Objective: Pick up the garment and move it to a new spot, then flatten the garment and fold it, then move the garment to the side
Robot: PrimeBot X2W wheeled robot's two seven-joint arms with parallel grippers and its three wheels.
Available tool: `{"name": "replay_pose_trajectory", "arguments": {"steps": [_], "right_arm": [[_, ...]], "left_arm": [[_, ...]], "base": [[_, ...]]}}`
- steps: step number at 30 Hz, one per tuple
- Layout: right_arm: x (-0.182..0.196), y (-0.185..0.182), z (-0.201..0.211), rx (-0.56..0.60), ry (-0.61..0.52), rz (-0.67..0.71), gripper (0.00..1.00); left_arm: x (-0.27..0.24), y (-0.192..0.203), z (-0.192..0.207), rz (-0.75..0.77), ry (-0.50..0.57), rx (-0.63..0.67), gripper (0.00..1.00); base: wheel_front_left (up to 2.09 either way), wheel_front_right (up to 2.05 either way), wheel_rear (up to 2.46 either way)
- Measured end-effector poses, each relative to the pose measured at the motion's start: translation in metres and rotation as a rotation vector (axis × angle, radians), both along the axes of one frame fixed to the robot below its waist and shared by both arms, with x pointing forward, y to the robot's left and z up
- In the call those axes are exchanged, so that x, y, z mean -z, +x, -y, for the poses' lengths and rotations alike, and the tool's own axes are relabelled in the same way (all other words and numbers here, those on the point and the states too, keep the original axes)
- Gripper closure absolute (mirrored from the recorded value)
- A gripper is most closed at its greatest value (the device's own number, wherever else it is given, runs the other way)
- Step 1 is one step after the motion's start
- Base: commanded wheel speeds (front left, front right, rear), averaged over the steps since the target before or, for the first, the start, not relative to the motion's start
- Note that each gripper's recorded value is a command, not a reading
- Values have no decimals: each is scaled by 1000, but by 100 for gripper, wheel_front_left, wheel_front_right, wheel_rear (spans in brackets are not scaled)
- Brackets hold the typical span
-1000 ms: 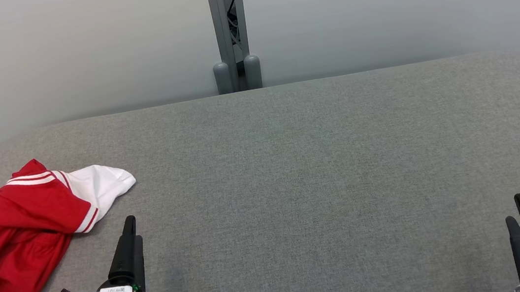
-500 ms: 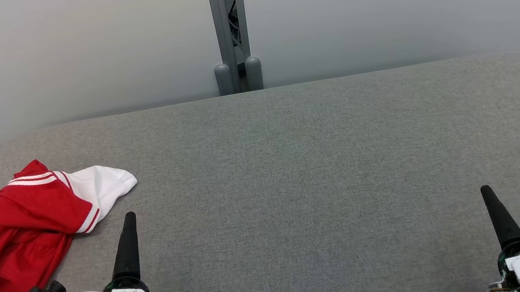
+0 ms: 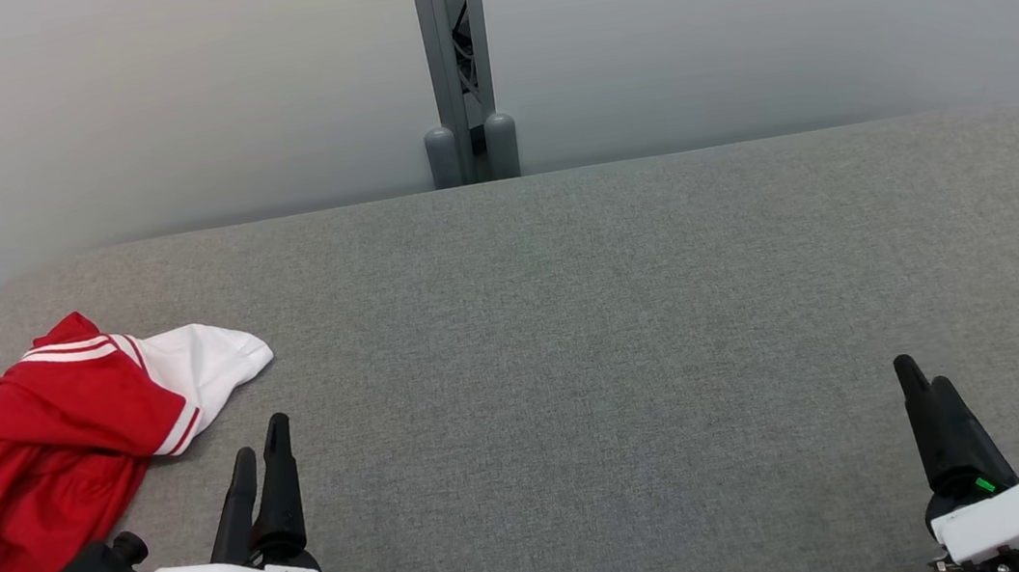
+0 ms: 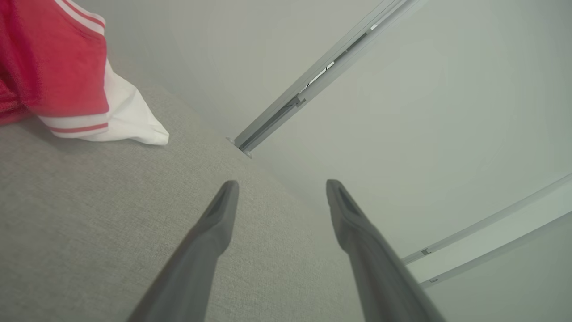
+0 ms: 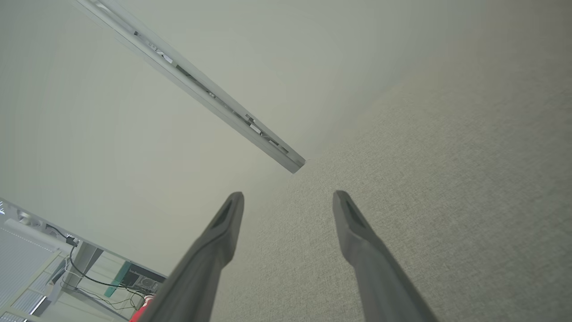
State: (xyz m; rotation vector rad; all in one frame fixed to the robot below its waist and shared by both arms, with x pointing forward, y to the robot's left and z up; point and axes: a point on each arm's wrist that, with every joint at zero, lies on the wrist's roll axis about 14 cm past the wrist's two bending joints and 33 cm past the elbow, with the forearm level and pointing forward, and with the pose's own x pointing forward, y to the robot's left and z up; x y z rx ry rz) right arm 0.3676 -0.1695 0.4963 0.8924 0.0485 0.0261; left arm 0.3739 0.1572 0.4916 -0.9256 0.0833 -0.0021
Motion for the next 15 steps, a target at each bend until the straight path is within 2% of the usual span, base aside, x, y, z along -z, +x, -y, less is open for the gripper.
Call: {"name": "replay_pose_trajectory", "arguments": {"steps": [15], "right_arm": [[-11,0,-7,-16,-185,59,0]], "left_arm": [[-13,-5,-3,59,195,-16,0]], "base": [[0,0,0]]}}
